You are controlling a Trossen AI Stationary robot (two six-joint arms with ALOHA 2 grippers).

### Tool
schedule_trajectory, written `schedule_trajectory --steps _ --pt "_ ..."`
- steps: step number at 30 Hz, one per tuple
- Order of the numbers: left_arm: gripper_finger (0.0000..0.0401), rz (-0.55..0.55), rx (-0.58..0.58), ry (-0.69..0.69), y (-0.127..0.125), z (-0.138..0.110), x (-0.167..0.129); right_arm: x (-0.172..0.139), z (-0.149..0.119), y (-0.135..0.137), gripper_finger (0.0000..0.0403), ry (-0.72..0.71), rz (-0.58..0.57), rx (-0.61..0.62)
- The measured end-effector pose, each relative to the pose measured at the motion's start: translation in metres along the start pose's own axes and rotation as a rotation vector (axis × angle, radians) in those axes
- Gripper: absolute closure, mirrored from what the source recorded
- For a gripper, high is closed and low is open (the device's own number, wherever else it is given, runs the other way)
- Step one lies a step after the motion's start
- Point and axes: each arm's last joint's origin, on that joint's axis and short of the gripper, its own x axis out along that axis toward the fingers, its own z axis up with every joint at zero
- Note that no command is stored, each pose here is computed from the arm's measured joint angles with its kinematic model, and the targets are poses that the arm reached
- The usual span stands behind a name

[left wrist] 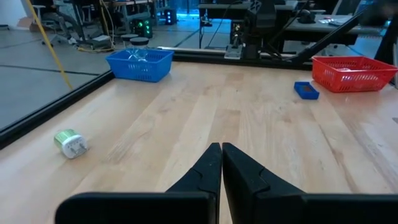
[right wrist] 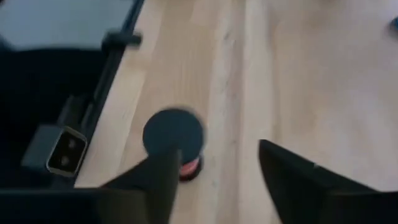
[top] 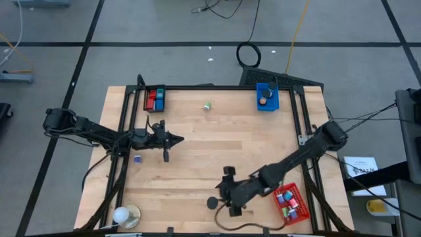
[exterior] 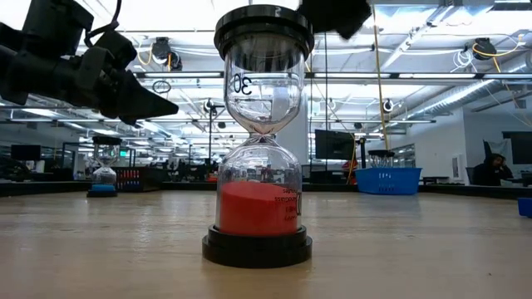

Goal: Pick & Place Office items
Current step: Put the red sand timer into the blue basket

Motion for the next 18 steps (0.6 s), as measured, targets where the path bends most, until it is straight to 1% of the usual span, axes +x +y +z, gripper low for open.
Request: schedule_trajectory --steps 2,5,9,13,16,18 --pt "0.038 0.002 -0.003 0.0 0.0 0.0 0.0 0.012 -0.001 0.004 0.0157 0.062 0.014 -0.013" --pt "0.038 0.002 -0.004 0.007 0.0 -0.001 0.0 0.02 0.005 0.01 0.0104 0.08 0.062 -0.012" --pt "0.038 0.002 0.0 0.013 0.0 -0.001 0.0 0.027 0.006 0.014 0.0057 0.084 0.113 -0.031" --pt "0.038 0.002 0.001 0.015 0.0 -0.001 0.0 0.029 0.006 0.013 0.0039 0.082 0.112 -0.042" --pt "0.038 0.002 0.001 0.014 0.0 -0.001 0.0 0.036 0.008 0.012 0.0041 0.046 0.117 -0.037" --pt "0.038 0.003 0.001 0.016 0.0 -0.002 0.0 0.039 0.004 0.012 0.0047 0.063 0.128 -0.056"
